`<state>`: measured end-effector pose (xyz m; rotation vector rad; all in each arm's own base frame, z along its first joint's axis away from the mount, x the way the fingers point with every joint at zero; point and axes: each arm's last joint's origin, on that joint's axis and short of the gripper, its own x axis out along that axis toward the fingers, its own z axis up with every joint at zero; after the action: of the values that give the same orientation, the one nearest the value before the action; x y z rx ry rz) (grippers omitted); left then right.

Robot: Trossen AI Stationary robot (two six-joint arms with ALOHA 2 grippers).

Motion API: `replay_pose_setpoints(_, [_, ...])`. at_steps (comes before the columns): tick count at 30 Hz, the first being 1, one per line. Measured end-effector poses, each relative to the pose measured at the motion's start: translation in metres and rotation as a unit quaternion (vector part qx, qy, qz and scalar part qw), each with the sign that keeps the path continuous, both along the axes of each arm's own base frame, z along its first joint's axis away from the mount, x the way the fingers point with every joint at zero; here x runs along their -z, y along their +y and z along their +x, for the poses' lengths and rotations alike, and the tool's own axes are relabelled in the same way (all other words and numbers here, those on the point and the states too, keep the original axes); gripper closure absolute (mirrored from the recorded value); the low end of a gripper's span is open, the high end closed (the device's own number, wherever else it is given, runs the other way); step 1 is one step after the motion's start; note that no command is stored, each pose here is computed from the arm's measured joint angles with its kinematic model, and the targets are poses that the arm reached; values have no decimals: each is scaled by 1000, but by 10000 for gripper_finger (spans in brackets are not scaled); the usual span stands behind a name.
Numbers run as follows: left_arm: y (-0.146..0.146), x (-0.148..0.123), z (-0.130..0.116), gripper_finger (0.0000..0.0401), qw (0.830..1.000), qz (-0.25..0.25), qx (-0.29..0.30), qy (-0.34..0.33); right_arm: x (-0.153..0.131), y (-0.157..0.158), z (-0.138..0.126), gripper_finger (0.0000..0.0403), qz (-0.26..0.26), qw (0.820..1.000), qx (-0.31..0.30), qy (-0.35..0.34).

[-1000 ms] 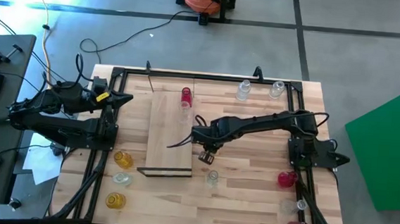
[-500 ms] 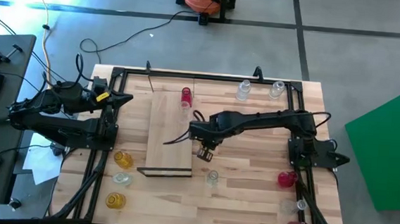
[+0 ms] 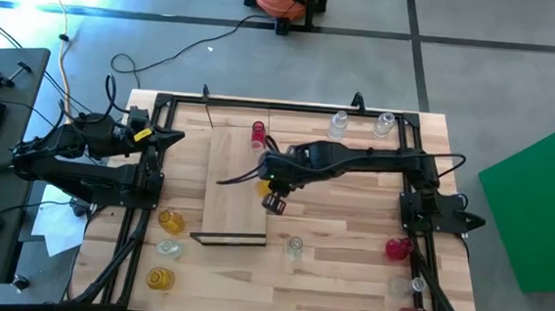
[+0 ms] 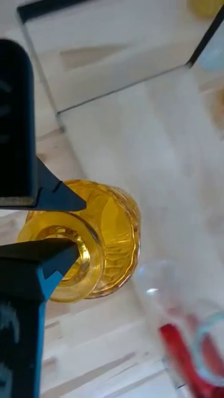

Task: Sort vases onto shelf
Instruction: Put the top right yellow vase on the shelf

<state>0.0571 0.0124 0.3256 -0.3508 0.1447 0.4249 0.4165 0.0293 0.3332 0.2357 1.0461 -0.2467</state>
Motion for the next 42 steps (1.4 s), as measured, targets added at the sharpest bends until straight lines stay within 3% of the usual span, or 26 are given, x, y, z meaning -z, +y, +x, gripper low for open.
replay_pose_setpoints(4, [0,0,0,401,1000,0,0,0,1,1,8,381,14,999,-16,-24])
replay_pose_setpoints(22, [0,0,0,401,1000,1,-5,1,36,1,34,380,35,996,-84,-14])
replay_pose_setpoints(42, [0,3,9,401,1000,-5,-1,24,59,-36,43,380,19,990,-139,18])
